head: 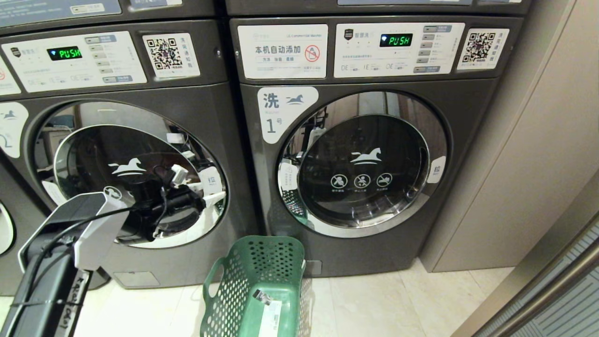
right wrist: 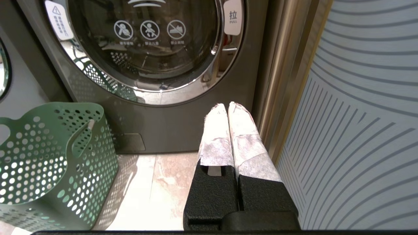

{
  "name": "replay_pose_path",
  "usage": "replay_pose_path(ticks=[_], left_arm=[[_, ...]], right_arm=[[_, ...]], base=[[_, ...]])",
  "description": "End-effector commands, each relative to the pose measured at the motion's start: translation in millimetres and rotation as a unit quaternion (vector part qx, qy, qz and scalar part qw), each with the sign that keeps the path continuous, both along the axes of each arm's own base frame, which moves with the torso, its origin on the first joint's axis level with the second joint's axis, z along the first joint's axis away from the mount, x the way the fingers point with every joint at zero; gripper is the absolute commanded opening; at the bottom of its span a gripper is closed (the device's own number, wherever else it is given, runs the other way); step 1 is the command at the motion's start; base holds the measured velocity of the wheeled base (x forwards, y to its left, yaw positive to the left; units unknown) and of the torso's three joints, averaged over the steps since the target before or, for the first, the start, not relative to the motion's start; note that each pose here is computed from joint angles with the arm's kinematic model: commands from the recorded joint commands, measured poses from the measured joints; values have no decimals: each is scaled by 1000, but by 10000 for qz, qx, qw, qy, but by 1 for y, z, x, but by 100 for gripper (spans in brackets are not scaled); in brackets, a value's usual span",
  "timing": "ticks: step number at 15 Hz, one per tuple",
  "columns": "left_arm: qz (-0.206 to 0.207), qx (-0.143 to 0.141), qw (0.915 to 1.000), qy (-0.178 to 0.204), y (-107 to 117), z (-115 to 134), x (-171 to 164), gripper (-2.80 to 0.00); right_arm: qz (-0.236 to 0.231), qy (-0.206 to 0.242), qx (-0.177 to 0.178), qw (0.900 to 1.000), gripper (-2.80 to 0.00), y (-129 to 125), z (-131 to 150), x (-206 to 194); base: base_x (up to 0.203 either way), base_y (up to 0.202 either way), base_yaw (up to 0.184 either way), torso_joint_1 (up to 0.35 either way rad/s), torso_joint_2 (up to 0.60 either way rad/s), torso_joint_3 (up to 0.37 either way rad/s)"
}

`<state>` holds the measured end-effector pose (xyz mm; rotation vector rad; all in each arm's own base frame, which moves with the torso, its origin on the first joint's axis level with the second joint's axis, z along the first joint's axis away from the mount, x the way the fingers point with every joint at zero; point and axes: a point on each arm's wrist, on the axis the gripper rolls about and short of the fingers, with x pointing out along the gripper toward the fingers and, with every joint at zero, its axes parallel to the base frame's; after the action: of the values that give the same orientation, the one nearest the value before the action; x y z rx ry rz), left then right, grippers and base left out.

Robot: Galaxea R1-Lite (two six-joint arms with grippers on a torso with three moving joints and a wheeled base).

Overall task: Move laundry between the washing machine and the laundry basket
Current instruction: Open the lid of the washing machine

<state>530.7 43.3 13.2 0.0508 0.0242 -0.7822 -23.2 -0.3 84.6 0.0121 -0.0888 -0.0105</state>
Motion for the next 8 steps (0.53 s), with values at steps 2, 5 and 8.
replay_pose_path(ticks=[2,5,8], left_arm=[[-48,-10,10000,81,1,-9,-1,0],[-25,-17,10000,44,6,-6,-1,0],[-471,-67,9989,47,16,-6,-4,0]], right_arm=[[2,160,4,9999,-280,0,-9,3],[2,160,4,9999,-280,0,-9,3],[2,161,4,9999,-280,0,-9,3]], base=[[0,0,0,0,0,0],[0,0,0,0,0,0],[0,0,0,0,0,0]])
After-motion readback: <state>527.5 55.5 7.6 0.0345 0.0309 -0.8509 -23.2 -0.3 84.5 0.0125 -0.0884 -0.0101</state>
